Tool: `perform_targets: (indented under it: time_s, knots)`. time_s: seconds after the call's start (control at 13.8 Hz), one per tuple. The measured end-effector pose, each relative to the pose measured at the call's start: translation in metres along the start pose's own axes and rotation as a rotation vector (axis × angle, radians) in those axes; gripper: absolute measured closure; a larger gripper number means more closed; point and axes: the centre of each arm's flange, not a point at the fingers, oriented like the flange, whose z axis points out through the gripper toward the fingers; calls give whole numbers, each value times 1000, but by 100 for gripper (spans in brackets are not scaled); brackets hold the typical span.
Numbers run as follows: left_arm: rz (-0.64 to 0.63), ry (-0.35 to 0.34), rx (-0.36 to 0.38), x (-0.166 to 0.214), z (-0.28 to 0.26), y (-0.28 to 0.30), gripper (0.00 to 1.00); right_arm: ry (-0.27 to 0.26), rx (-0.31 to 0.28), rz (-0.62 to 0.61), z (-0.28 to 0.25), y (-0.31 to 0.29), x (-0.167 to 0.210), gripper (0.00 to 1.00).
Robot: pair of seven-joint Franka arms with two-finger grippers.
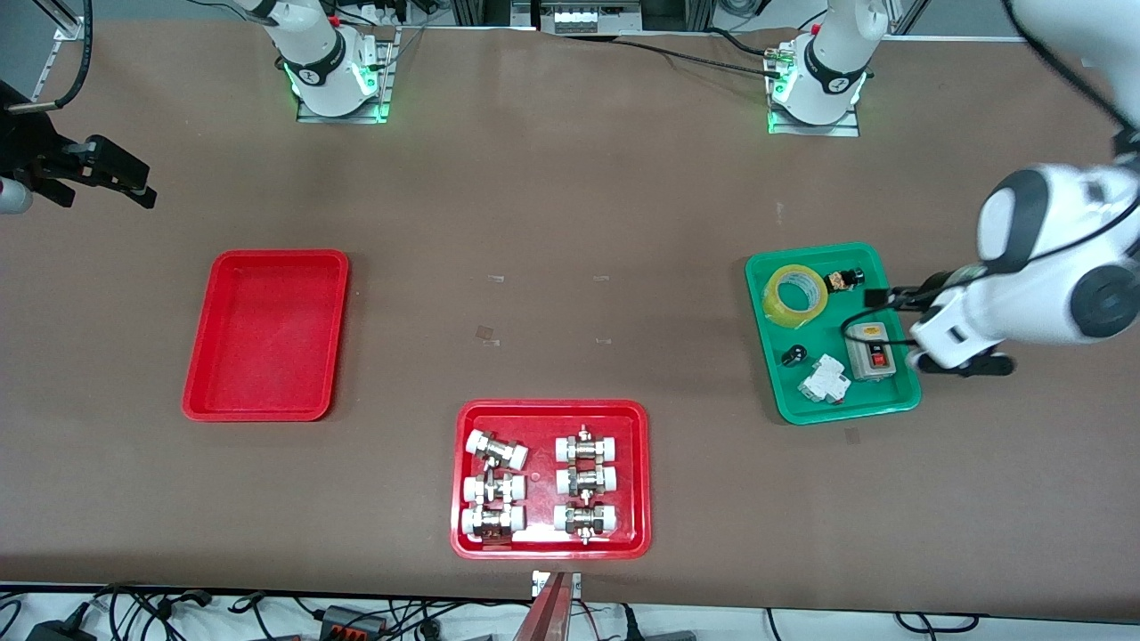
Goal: Left arm passes tape to right arm into tray
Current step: 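Reach the left gripper down to the yellow tape roll on the green tray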
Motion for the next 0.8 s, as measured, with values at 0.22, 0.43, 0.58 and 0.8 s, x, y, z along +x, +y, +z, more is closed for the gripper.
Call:
perform_targets:
  time_s: [0.22, 0.43, 0.58, 0.8]
  knots:
    - [-44, -16, -26, 4, 74, 23, 0, -2, 0, 0, 0, 0, 0, 0]
    - [-92, -60, -19, -9, 126, 40, 0, -3, 0, 0, 1, 0, 0, 0]
    - [-104, -86, -15, -14, 139, 38, 0, -4, 0, 0, 1, 0, 0, 0]
    - [-113, -108, -14, -17, 150, 34, 0, -4, 0, 0, 1, 0, 0, 0]
